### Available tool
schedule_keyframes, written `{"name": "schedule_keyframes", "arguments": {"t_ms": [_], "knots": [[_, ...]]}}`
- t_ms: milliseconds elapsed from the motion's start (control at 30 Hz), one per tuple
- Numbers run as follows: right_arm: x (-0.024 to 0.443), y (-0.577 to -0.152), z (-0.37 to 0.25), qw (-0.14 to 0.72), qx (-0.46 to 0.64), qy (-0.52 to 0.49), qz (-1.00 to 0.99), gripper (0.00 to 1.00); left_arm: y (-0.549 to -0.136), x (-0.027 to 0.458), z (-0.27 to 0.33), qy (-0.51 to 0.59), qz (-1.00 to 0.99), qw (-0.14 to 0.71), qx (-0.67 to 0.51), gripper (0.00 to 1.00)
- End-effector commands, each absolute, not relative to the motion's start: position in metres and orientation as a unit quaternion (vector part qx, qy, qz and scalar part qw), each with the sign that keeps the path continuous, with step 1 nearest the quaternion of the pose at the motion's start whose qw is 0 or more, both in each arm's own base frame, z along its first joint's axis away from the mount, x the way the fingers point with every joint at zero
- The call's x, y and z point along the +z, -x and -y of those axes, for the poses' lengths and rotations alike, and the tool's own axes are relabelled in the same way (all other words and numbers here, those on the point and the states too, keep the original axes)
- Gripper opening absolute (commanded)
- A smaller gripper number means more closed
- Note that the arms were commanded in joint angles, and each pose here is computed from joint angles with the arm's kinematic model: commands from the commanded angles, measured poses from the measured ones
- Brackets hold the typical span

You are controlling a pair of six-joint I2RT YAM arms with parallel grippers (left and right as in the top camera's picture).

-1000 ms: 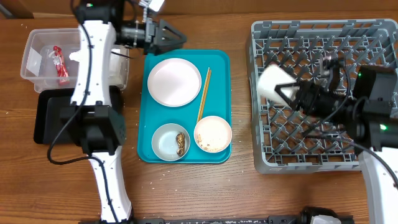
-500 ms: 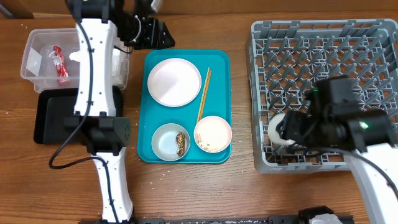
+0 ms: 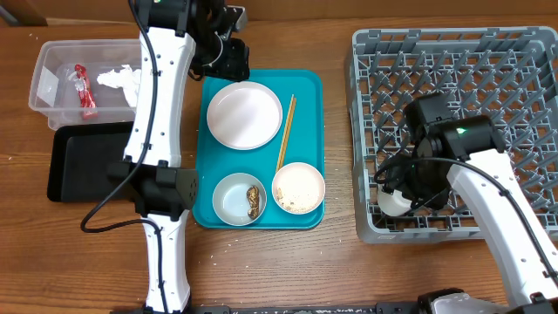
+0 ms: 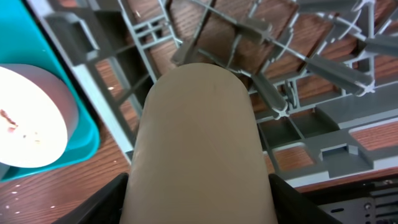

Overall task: Sort waste into correct bins and load items into the dishwasher
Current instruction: 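Place the paper cup upside down in the dish rack with right gripper, then grasp the grey bowl with food using the left gripper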

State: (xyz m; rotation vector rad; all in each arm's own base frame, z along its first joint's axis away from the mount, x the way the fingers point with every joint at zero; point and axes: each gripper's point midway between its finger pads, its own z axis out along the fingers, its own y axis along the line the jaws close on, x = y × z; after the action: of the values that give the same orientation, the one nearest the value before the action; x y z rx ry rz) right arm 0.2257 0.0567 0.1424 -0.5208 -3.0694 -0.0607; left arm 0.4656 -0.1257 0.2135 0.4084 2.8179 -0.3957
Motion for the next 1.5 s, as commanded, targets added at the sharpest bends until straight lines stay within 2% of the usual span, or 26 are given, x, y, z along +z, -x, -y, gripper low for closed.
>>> {"name": "schedule_keyframes", "arguments": {"t_ms": [0,133,267,467,700,867,967,1200,1367,1467], "knots": [[0.134,-0.219,-0.054,0.024,-0.008,0.171,0.985,0.53,-0.467,0.222,0.12,-0.134,-0.973,0.147,-0.12,0.56],[0.128,-0.218,-0.054,0.025,-0.007,0.171,0.985,0.85,-0.467,0.222,0.12,-0.134,-0.973,0.146,-0.121,0.55],[0.131,-0.23,-0.057,0.002,-0.017,0.171,0.985,0.94,-0.467,0.222,0.12,-0.134,-0.973,0.147,-0.121,0.55],[0.165,-0.251,-0.063,-0.042,-0.04,0.16,0.985,1.0,-0.457,0.247,0.118,-0.127,-0.97,0.165,-0.123,0.54],[0.23,-0.276,-0.081,-0.119,-0.097,0.121,0.981,1.0,-0.426,0.324,0.115,-0.102,-0.954,0.246,-0.136,0.55],[0.238,-0.282,-0.093,-0.132,-0.126,0.096,0.979,1.0,-0.39,0.355,0.126,-0.092,-0.948,0.259,-0.16,0.55],[0.238,-0.285,-0.087,-0.14,-0.113,0.102,0.978,1.0,-0.362,0.335,0.14,-0.107,-0.959,0.208,-0.157,0.54],[0.238,-0.291,-0.066,-0.153,-0.086,0.092,0.98,1.0,-0.291,0.245,0.149,-0.099,-0.991,0.037,-0.085,0.54],[0.237,-0.293,-0.056,-0.162,-0.058,0.097,0.98,1.0,-0.265,0.196,0.16,-0.123,-0.99,-0.006,-0.063,0.53],[0.237,-0.293,-0.055,-0.162,-0.056,0.098,0.98,1.0,-0.254,0.166,0.163,-0.137,-0.989,-0.017,-0.045,0.47]]}}
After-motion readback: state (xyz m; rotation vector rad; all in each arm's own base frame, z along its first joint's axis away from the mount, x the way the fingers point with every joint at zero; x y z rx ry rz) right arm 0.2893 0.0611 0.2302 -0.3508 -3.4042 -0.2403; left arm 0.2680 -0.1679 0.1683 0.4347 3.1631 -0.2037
